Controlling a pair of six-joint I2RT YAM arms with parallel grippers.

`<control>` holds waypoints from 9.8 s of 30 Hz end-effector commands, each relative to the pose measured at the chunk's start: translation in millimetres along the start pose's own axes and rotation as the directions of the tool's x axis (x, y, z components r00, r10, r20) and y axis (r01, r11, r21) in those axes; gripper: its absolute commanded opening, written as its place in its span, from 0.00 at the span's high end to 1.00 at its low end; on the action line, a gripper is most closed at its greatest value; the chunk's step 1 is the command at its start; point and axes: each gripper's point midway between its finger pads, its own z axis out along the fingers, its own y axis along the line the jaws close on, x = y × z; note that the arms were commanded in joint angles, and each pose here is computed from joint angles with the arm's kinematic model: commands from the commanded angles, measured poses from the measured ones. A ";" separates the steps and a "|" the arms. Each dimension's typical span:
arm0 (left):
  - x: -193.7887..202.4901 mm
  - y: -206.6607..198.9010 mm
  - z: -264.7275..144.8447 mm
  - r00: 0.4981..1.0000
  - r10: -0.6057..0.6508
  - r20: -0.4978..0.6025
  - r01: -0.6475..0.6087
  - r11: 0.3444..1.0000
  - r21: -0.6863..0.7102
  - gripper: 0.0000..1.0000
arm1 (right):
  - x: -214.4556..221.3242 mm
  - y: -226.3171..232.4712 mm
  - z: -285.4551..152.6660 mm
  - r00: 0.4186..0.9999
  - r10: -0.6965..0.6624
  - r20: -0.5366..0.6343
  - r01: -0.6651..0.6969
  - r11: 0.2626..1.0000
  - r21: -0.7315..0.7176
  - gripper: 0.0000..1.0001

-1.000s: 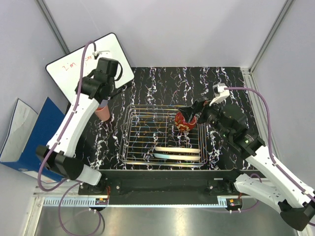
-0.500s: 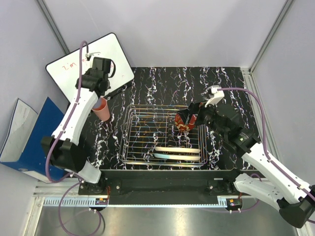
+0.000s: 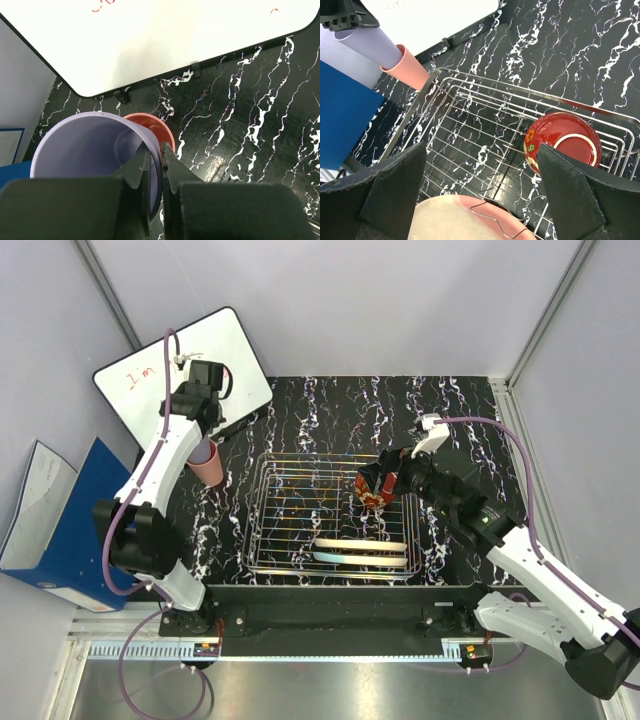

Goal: Unload the mixed dishes from the dish rack
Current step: Place the cup at the center of the board, then move the dish rack to the center of the board, then pick up the plate from the dish rack.

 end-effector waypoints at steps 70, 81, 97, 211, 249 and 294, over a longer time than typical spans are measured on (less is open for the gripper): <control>217.3 -146.4 -268.7 0.829 0.476 0.295 -0.384 0.099 0.918 0.01 | 37.3 -17.0 -60.2 0.993 0.084 -0.086 -0.081 0.996 0.041 0.00; 222.9 -155.7 -247.7 0.824 0.488 0.286 -0.427 0.206 0.880 0.02 | 44.9 -25.2 -59.2 0.990 0.109 -0.087 -0.102 0.992 0.078 0.00; 135.1 -82.9 -189.9 0.972 0.130 0.197 -0.220 0.798 0.561 0.01 | 80.4 -142.2 -73.5 0.970 0.237 0.056 -0.207 0.679 0.704 0.00; 37.7 -250.2 -185.1 0.895 0.260 0.363 -0.432 0.302 0.850 0.04 | -115.8 -152.5 24.3 0.949 0.236 0.210 -0.309 0.826 0.472 0.13; 39.4 -301.6 -138.1 0.584 0.334 0.740 -0.784 -0.002 0.620 0.16 | -41.8 -99.6 -34.6 0.953 0.288 0.097 -0.303 0.907 0.292 0.14; 53.8 -290.4 -144.2 0.525 0.219 0.822 -0.804 -0.190 0.564 0.24 | -17.5 -112.4 -16.3 0.946 0.323 0.033 -0.316 0.891 0.326 0.14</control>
